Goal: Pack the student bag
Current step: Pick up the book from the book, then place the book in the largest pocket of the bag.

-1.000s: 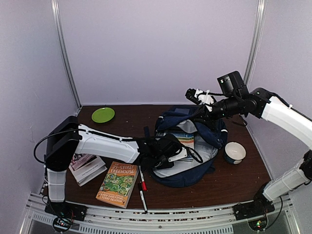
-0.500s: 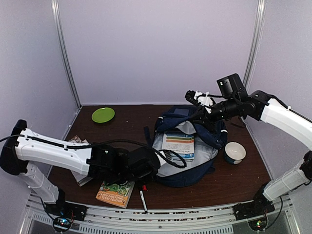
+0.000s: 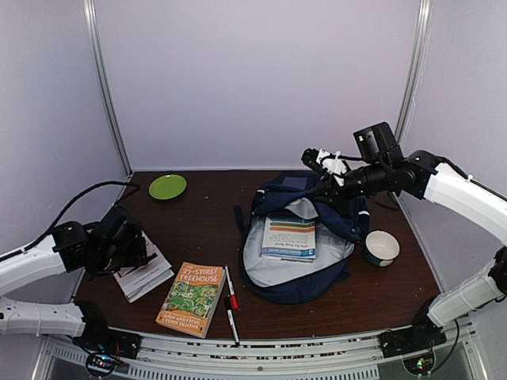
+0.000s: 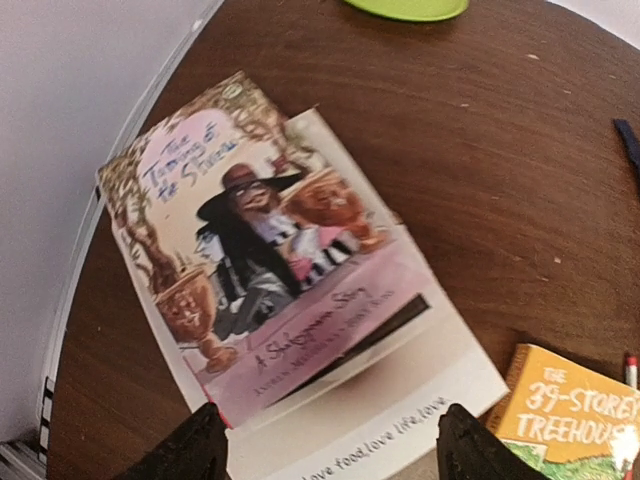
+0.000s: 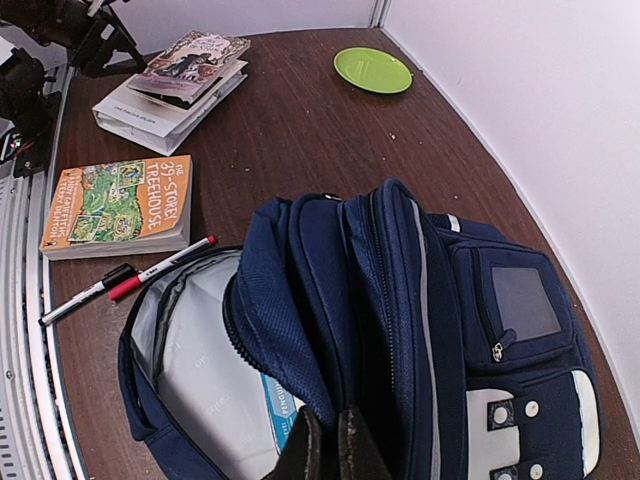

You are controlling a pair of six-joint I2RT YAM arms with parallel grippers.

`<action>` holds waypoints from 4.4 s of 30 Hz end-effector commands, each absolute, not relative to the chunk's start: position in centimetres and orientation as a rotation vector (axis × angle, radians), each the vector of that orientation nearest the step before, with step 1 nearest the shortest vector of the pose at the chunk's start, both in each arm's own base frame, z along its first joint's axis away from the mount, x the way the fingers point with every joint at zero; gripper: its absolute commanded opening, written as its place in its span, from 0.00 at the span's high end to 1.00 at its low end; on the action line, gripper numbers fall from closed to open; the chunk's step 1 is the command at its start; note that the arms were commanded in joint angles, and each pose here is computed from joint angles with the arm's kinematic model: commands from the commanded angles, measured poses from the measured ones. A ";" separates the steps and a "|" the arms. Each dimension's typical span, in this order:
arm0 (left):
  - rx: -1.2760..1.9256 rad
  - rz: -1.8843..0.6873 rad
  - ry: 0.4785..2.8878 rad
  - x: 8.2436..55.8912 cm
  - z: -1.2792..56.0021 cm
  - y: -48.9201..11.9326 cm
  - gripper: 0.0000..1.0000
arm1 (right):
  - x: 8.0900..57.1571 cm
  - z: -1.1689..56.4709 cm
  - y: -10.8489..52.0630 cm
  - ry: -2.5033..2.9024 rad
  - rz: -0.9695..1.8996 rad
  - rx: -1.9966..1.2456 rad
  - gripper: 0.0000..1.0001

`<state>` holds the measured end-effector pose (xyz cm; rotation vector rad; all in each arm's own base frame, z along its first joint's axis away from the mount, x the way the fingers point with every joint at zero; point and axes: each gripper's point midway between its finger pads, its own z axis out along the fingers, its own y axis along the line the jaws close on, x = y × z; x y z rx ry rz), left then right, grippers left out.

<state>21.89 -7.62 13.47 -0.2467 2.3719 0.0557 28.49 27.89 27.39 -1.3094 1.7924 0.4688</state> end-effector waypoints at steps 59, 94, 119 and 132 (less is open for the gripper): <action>-1.144 -0.233 1.986 33.6 5.1 11.9 0.72 | 26.8 30.3 26.9 1.636 0.483 -1.250 1.00; 0.127 -1.446 1.763 32.7 31.2 -26.4 1.00 | 29.7 31.5 27.8 1.735 0.479 -1.194 1.00; -0.143 -1.704 2.059 33.6 14.7 -45.5 1.00 | 30.0 34.0 27.4 1.749 0.527 -1.123 1.00; -0.272 -1.329 2.146 40.2 11.7 -44.3 0.76 | 28.3 33.4 26.8 1.745 0.536 -1.159 1.00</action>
